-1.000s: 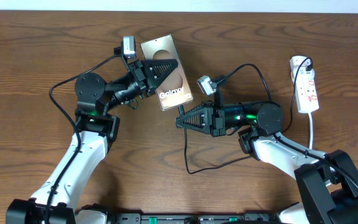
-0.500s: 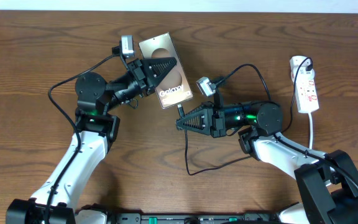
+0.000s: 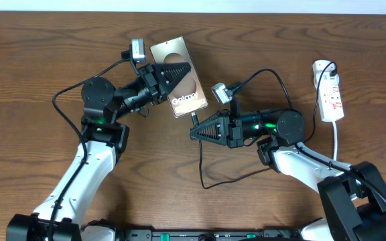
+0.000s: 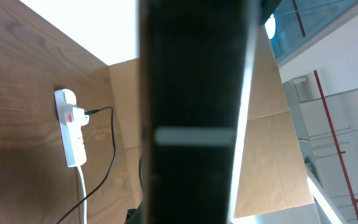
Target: Plug charger to phone and switch on socket
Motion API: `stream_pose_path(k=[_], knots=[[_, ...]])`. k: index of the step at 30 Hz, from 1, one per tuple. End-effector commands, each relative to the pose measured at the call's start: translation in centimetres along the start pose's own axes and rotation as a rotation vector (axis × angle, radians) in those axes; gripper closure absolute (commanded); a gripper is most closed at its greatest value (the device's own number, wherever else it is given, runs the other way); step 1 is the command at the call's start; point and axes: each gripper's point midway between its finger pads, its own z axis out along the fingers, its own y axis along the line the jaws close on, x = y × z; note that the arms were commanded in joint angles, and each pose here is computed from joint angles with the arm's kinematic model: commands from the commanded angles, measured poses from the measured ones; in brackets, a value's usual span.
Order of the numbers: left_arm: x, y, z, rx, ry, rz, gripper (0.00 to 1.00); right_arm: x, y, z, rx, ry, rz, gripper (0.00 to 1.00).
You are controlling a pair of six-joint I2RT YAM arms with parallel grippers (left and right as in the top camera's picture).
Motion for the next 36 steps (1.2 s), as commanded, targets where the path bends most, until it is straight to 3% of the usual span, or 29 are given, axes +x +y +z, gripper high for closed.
stream_pose_path(k=[1,36], knots=[[0.49,-1.5,-0.06,0.031,0.034,0.059,0.93,-0.19,-0.2,0.11,0.004,-0.022,0.023,0.99],[0.94,-1.52,-0.08,0.035,0.06,0.098,0.93,-0.48,-0.21,0.1,0.006,-0.038,0.023,0.99]])
